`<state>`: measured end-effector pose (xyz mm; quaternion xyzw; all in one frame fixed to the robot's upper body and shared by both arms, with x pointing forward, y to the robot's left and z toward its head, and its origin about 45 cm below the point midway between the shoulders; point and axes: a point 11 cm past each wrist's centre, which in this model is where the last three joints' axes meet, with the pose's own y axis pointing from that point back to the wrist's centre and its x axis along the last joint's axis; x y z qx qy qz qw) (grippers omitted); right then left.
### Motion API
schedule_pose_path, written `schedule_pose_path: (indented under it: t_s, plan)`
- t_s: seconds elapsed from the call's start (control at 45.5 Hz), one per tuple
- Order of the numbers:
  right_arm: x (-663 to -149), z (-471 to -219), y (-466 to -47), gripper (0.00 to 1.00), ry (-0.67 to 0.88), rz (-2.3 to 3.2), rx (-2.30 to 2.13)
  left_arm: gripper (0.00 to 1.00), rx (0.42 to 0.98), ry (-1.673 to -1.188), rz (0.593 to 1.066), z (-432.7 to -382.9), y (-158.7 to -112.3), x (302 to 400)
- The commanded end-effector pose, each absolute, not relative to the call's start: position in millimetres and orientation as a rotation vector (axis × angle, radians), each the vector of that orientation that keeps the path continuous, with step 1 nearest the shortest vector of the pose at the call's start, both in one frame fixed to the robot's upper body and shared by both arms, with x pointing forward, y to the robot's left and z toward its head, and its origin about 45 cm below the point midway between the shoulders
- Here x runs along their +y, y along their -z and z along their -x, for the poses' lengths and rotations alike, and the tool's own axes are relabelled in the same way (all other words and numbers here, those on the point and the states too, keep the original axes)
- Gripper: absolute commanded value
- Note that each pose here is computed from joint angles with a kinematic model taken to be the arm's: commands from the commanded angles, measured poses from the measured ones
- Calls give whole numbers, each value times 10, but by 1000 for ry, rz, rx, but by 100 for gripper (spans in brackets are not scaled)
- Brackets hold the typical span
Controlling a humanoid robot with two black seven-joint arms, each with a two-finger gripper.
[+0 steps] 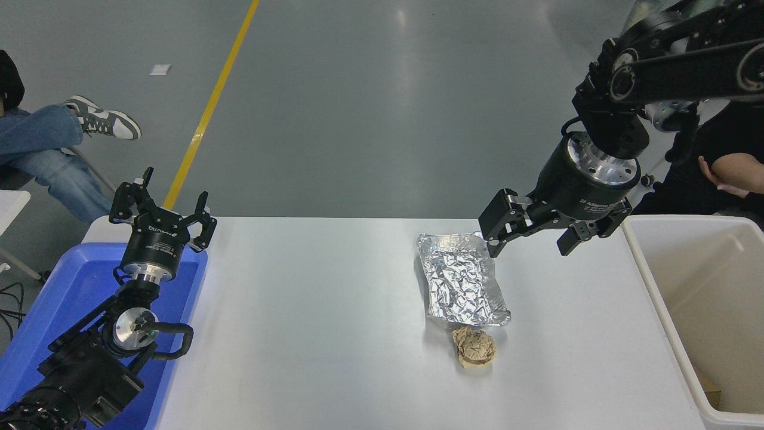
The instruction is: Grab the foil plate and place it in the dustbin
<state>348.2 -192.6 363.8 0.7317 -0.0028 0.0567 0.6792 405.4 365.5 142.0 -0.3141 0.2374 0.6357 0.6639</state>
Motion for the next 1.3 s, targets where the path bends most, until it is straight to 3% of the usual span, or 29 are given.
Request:
schedule_pose_path:
  t_s: [0.0,0.703,0.945,1.275]
  plan:
    - [-1973,-3502,-3595,100,-113,-1639,-12,98,536,-1436,710,-4054,-1420,3655]
    - [-2133,-3556,-3467,100,-64,-1642,-38,98,536,-1436,710,-4054,-1420,3655]
    - [-2160,-3692,-3469,100,-54,-1665,-96,98,537,-1434,709,-4054,-1420,3652]
    - [-2276,-3746,-3076,100,11,-1668,-101,98,536,-1433,710,-4059,-1426,3651]
